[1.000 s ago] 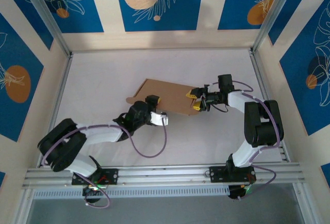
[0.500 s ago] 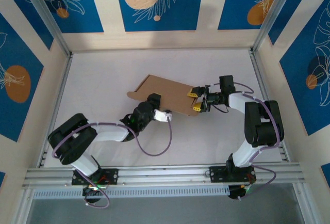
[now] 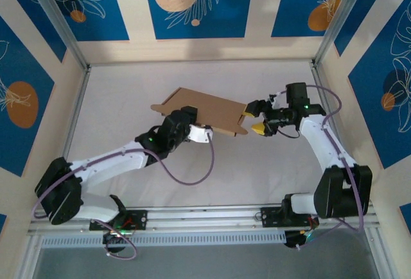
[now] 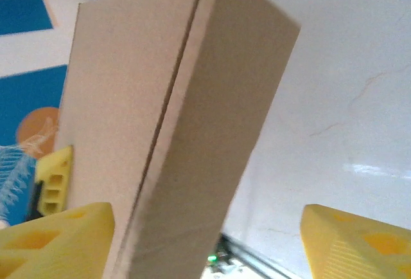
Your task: Fold the paper box
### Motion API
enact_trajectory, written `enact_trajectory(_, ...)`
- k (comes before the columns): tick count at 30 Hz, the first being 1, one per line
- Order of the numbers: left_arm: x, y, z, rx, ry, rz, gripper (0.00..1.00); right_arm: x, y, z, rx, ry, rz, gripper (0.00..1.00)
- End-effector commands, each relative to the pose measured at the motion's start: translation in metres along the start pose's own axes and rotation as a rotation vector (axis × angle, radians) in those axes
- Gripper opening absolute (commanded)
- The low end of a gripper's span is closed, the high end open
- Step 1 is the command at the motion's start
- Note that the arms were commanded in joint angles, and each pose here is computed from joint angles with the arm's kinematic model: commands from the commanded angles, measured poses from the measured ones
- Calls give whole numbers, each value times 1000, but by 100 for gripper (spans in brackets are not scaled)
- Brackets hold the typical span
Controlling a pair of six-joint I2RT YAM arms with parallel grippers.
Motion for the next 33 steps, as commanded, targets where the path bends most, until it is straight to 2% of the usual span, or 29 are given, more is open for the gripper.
enact_trajectory(1, 5, -29, 29, -284, -52, 51, 51, -13, 1, 36, -125, -109, 160, 67)
enact_trajectory(3, 8, -35, 41, -403, -69, 87, 51, -19, 19, 56, -120, -196, 331, 60)
enact_trajectory(5, 11, -39, 50, -525, -66, 114, 52, -26, 33, 69, -152, -273, 483, 58)
enact_trajectory(6, 12, -40, 50, -554, -57, 128, 52, -31, 38, 71, -158, -265, 551, 57)
enact_trajectory(9, 17, -42, 52, -621, -64, 155, 51, -63, 54, 65, -170, -170, 857, 55)
enact_trajectory(11, 21, -45, 51, -676, -65, 172, 49, -80, 55, 62, -232, -152, 1071, 54)
enact_trajectory(14, 24, -50, 47, -731, -56, 182, 47, -95, 56, 62, -242, -100, 1242, 51)
enact_trajectory(18, 23, -60, 43, -779, -31, 169, 45, -126, 46, 58, -187, 66, 1464, 51)
enact_trajectory(26, 27, -64, 33, -843, -8, 172, 43, -115, 13, 27, -314, 212, 1533, 54)
enact_trajectory(33, 30, -61, 28, -853, -7, 175, 40, -97, 0, 12, -409, 200, 1528, 45)
Point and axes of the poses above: each hand's point on the last joint's axis, 136 mm out from that joint toward the fingers, its own z axis back along the fingers, its own y axis along the line the jaws close on, x = y × z, the point moved 2 cm from there along z, back along the fingers, and after that the axes turned 12 degrees about -z, right-handed, at the moved point
